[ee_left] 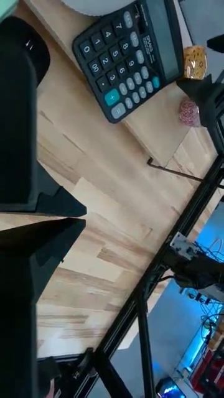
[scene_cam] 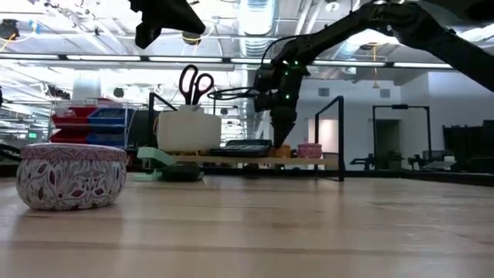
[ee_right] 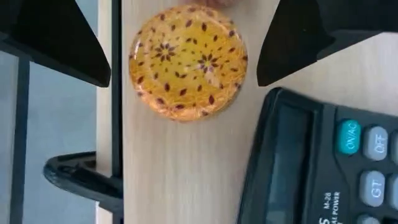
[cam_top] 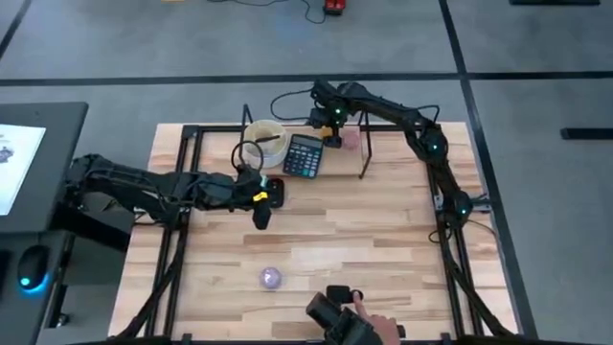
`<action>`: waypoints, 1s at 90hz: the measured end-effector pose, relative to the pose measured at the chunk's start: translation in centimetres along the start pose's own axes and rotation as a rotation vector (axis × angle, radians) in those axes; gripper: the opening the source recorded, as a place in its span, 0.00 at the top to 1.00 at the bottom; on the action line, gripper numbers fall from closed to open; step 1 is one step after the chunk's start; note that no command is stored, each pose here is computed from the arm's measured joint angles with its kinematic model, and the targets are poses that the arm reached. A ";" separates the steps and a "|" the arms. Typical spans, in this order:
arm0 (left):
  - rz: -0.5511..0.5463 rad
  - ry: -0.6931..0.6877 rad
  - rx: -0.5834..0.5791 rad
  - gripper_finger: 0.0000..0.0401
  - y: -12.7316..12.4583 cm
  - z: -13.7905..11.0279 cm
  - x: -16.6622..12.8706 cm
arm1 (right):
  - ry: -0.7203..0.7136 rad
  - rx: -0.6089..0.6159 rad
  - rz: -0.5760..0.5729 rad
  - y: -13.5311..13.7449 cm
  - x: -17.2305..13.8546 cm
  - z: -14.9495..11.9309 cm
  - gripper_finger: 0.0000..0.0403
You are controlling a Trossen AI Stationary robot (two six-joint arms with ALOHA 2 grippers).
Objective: Stock shelves
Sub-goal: Remove the yellow scented candle from the shelf
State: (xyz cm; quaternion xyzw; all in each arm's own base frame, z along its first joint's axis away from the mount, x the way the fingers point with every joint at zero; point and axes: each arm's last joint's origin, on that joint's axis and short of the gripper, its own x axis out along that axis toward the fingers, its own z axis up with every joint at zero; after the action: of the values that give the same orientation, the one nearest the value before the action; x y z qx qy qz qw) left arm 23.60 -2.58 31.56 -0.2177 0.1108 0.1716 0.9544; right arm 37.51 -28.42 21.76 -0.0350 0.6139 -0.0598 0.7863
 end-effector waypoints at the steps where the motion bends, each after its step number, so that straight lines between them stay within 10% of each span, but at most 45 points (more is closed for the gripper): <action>1: 0.000 0.000 0.000 1.00 0.0 0.0 0.0 | 0.002 0.000 0.002 0.0 0.1 0.0 0.03; 90: 0.001 -0.001 0.005 1.00 0.0 0.0 0.0 | 0.074 0.152 -0.065 1.3 -1.6 -1.0 0.31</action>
State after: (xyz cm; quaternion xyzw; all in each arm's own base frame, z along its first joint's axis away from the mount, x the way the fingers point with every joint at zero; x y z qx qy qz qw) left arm 23.60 -2.58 31.54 -0.2152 0.1108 0.1721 0.9549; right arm 36.27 -26.94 22.88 0.0072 0.6349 -0.1329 0.7611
